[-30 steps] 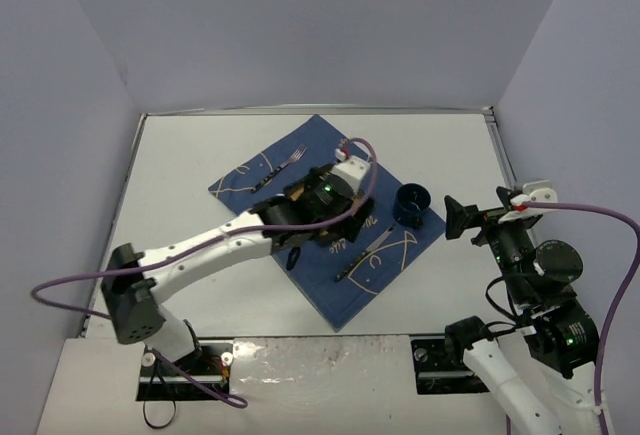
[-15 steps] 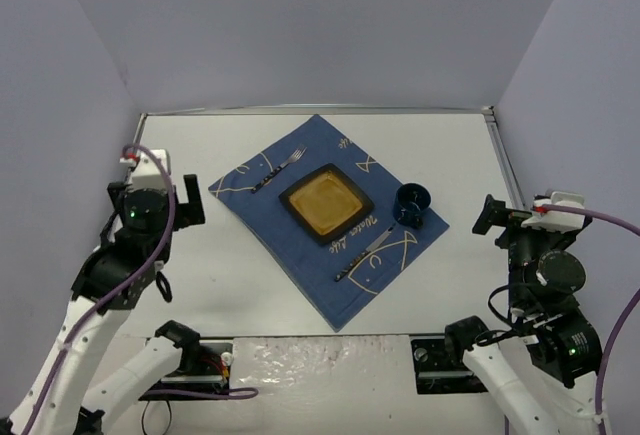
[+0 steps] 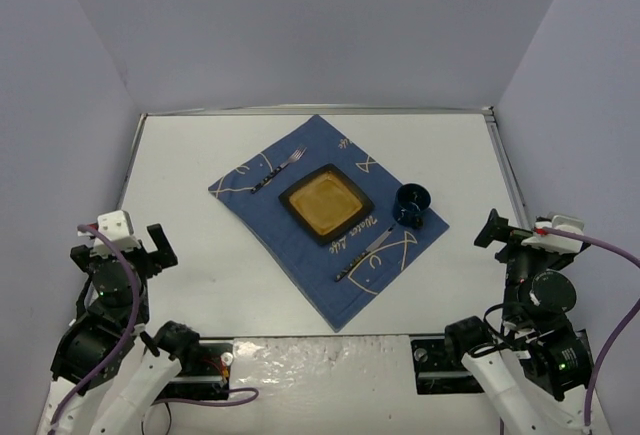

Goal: Set the dinner table for one person

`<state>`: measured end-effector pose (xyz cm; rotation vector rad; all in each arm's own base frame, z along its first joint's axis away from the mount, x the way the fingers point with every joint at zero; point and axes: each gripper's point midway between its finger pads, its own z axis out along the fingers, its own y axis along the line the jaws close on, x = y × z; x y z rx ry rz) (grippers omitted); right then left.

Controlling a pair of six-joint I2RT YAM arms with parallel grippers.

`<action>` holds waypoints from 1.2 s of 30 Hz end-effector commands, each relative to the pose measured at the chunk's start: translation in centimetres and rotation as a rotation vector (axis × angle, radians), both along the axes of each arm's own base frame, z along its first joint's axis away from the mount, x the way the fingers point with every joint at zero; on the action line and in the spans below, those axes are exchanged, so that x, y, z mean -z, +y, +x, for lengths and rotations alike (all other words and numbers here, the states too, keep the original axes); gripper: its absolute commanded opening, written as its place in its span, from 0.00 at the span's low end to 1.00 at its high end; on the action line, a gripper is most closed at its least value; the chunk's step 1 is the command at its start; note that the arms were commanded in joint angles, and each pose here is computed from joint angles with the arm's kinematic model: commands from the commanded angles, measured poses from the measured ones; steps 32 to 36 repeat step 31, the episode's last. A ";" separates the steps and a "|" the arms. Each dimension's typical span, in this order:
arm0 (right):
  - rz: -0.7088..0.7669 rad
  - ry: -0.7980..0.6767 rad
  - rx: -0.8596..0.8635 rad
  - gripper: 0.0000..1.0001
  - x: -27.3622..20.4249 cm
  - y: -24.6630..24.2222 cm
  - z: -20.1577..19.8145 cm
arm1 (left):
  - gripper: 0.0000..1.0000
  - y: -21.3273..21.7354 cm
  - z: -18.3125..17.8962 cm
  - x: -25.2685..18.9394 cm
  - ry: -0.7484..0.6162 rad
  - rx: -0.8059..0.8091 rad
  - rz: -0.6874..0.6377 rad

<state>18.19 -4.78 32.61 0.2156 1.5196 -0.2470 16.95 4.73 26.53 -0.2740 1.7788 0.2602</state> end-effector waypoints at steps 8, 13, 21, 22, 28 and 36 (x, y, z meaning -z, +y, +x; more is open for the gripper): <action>0.074 -0.129 0.029 1.00 -1.0 -0.5 -0.3 | 0.97 -0.2 1.4 -0.8 0.007 -0.029 0.002; 0.081 -0.132 0.084 1.00 -1.0 -1.4 -0.6 | 0.97 0.1 1.2 -0.8 -0.001 -0.043 -0.001; 0.087 -0.135 0.083 1.00 -1.1 -1.3 -0.6 | 0.97 -0.1 1.4 -0.8 0.006 -0.037 0.003; 0.086 -0.137 0.083 1.00 -1.3 -1.3 -0.6 | 0.97 -0.1 1.4 -0.8 0.007 -0.036 0.005; 0.083 -0.126 0.080 1.00 -1.3 -1.2 -0.3 | 0.97 -0.1 1.4 -0.8 0.007 -0.035 0.005; 0.079 -0.123 0.075 1.00 -1.2 -1.1 -0.3 | 0.97 -0.1 1.4 -0.8 0.005 -0.036 0.003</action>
